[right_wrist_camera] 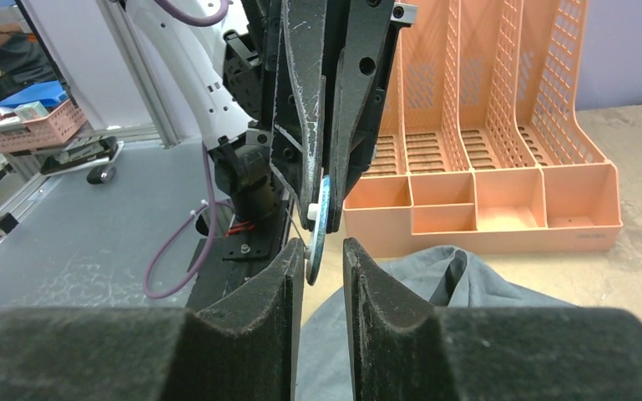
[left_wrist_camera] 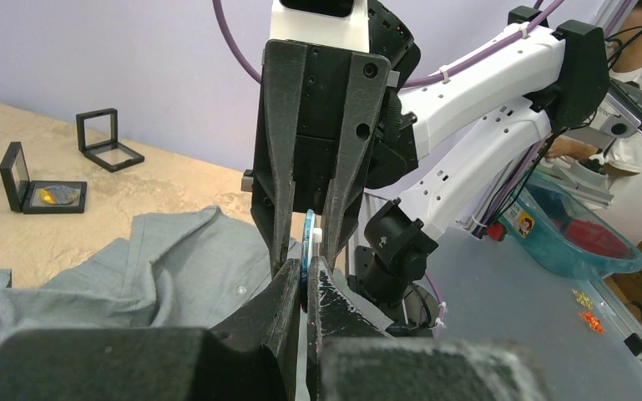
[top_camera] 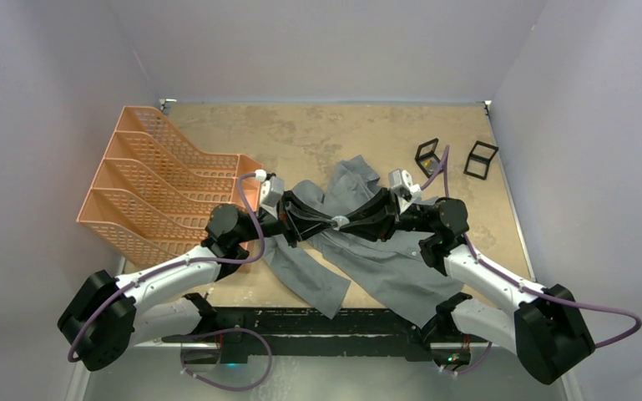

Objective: Remove the brooch from the garment
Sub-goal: Close the brooch.

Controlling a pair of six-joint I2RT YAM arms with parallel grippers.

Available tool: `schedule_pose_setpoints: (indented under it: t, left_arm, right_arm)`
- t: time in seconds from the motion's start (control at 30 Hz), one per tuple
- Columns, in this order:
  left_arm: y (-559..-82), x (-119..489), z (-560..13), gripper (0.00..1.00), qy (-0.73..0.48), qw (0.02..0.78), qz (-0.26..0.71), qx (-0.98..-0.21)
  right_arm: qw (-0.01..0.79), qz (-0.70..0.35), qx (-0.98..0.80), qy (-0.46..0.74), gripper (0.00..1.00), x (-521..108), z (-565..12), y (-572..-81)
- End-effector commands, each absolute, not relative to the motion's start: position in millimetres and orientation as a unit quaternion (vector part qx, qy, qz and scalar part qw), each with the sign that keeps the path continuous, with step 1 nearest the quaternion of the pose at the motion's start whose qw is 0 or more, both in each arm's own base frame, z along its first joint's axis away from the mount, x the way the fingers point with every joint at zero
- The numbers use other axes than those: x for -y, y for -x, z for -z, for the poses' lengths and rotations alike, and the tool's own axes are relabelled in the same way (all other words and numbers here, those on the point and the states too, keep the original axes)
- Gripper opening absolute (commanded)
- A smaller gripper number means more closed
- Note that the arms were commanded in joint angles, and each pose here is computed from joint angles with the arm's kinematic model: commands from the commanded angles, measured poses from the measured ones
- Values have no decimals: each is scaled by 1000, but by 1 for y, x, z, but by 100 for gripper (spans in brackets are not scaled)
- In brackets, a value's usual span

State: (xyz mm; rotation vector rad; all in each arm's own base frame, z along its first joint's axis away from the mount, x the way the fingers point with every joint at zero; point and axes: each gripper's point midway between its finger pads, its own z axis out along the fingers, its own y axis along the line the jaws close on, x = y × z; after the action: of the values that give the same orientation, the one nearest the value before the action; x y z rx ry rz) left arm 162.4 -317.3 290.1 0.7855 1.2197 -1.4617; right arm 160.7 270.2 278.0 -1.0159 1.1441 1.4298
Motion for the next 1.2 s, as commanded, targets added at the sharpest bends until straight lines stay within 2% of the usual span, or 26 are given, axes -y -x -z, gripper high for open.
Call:
schedule_pose_setpoints:
  t: [0.0, 0.17, 0.53, 0.63, 0.73, 0.8, 1.17]
  left_arm:
    - [-154, 318, -317, 0, -343, 525, 623, -467]
    - [-155, 317, -318, 0, -337, 529, 622, -469]
    - [-159, 312, -323, 0, -322, 542, 616, -473]
    - [-158, 312, -324, 0, -320, 542, 617, -473]
    - [-157, 311, -324, 0, -321, 542, 617, -472]
    - [-156, 311, -325, 0, -323, 542, 617, -471]
    - [-159, 311, -324, 0, -315, 548, 611, -477]
  right_arm:
    - [531, -585, -435, 432, 27, -270, -305, -158]
    - [531, -587, -432, 431, 35, -271, -307, -156]
    - [531, -590, -424, 435, 42, -274, -313, -151]
    - [532, -590, -425, 435, 41, -274, -313, -150]
    - [533, -589, -425, 434, 32, -274, -314, -150]
    - [534, -589, -424, 434, 31, -274, -315, -149]
    - [541, -589, -427, 422, 38, -275, -319, -153]
